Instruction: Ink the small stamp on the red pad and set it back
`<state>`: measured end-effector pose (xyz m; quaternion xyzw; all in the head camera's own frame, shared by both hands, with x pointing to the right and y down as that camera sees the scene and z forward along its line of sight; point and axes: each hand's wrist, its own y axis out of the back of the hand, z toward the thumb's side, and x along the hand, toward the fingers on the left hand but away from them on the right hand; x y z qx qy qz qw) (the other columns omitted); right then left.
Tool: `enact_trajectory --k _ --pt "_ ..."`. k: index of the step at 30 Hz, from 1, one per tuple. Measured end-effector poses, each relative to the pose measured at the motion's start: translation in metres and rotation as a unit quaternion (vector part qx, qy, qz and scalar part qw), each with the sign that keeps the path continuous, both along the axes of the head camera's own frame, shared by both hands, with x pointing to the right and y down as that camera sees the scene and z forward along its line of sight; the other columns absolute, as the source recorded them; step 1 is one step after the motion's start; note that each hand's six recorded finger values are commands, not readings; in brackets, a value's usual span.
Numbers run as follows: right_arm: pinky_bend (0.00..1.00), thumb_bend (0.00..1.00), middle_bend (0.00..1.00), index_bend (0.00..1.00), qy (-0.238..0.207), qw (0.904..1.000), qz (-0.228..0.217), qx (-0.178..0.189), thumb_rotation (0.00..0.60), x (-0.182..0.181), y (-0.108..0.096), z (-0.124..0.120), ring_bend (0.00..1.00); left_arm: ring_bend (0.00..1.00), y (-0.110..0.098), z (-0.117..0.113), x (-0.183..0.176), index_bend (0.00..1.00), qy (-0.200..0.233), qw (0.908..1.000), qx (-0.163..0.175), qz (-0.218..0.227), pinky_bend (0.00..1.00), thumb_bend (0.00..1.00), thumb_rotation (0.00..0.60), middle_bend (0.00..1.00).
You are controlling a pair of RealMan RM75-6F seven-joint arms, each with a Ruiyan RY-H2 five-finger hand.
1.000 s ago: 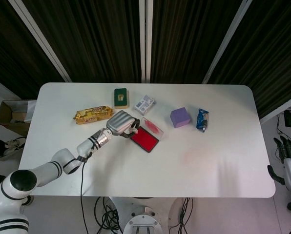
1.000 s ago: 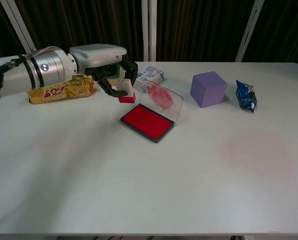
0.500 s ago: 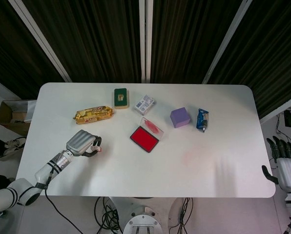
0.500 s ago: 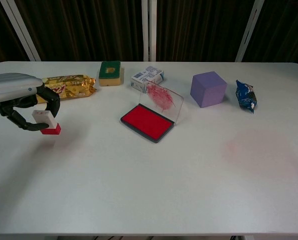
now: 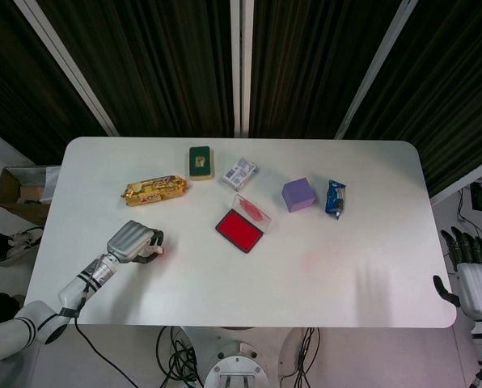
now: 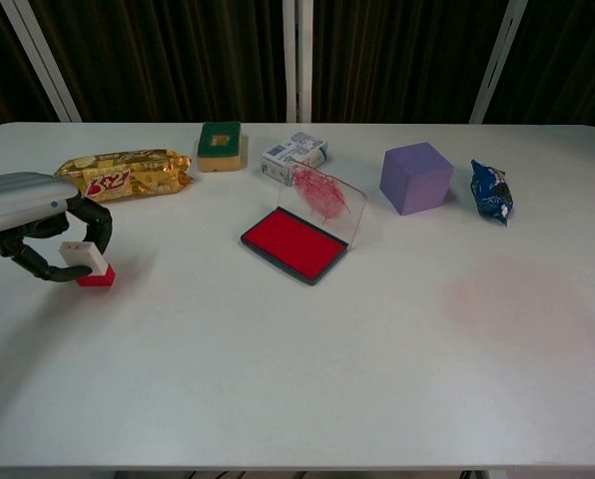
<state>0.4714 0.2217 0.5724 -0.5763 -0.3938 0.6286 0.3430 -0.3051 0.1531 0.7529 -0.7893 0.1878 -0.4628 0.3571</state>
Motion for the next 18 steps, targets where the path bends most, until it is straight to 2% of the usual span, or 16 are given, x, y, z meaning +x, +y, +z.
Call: enact_trajectory --k 10,18 --pt "0.00 0.26 0.00 0.00 0.003 1.0000 0.000 -0.003 0.600 -0.0002 0.0002 0.0007 0.00 0.95 0.0035 0.0057 -0.0016 0.61 0.002 1.0000 -0.002 -0.001 0.97 0.43 0.600 0.60" --pt "0.00 0.26 0.00 0.00 0.005 1.0000 -0.002 -0.005 0.600 0.0000 0.0009 0.0016 0.00 0.94 0.0045 0.0076 -0.0014 0.54 -0.006 0.9999 -0.007 0.009 0.96 0.42 0.600 0.53"
